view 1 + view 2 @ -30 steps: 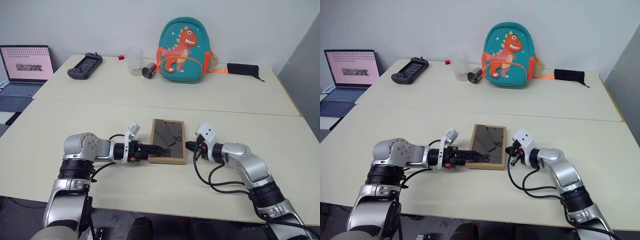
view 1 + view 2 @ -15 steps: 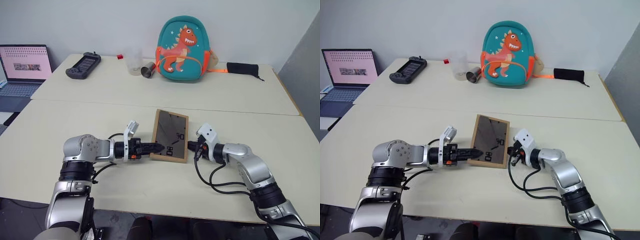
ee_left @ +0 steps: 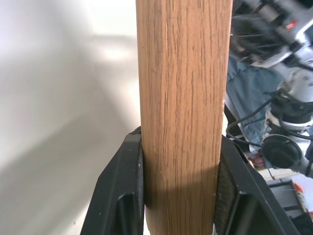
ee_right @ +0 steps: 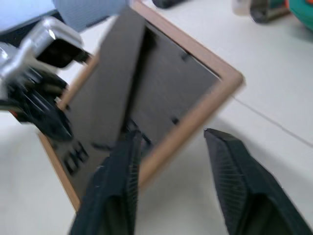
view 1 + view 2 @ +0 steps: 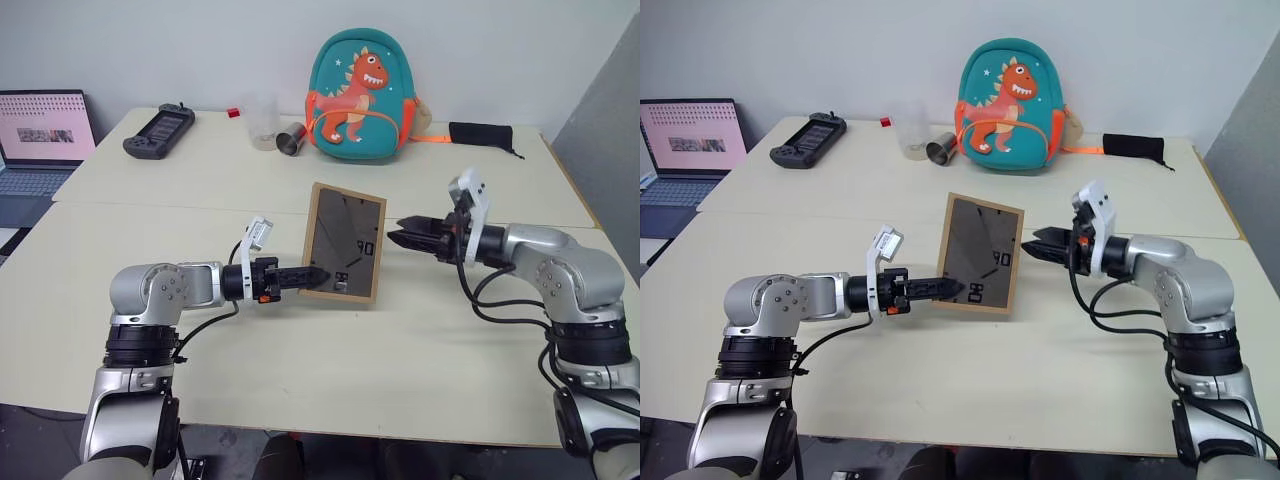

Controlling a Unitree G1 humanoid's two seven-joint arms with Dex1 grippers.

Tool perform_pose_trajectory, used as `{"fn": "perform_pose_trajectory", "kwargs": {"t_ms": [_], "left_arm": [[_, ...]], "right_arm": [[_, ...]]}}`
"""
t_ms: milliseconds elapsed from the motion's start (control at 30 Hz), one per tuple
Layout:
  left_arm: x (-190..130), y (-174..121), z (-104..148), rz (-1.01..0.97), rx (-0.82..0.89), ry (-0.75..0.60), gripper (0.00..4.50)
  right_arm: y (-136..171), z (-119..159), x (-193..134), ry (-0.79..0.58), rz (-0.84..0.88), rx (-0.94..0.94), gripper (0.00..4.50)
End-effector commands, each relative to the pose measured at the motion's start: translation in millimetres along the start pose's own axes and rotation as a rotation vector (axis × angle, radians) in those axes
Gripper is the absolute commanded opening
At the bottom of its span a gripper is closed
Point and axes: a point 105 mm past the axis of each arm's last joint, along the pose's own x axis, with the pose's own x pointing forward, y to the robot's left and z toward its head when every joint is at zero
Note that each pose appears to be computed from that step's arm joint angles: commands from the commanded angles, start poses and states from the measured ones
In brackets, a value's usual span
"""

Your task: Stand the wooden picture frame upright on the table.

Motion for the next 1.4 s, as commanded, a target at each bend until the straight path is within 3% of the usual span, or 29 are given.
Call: {"fn": "perform_pose_trajectory", "kwargs": {"t_ms": [33,233,467,700,867,1067,1167,1333,1400], "left_arm": [[1,-16,16,-0.045,0.084,-0.056,1.28],[-1,-21,16,-0.051,0.093,-0.062,1.28],[-1,-20,15,-0.036,0.088,-0.067,1.28],[-5,-17,13,-0.027,0.074,-0.068,1.28],[-6,-17,16,-0.033,0.039,-0.066,1.28],[-8,-22,11,-0.063,-0.026,-0.032,1.28],[-13,-30,9,-0.120,-0.115,-0.012,1.28],[-18,-32,-8,-0.149,-0.224,0.079,1.28],[-19,-35,-9,-0.181,-0.270,0.092,1.28]], "right_arm": [[10,14,20,-0.040,0.042,-0.028,3.21],[20,13,46,-0.044,0.090,-0.024,4.47],[52,16,54,-0.053,0.238,-0.041,4.47],[68,16,22,-0.042,0.367,0.036,4.47],[51,8,6,-0.013,0.275,0.038,4.47],[15,-3,-25,0.029,0.045,-0.083,4.47],[4,-4,-43,0.029,-0.050,-0.256,4.47],[-9,-33,-55,0.128,-0.120,-0.734,4.47],[-11,-46,-52,0.134,-0.123,-1.020,4.47]]}}
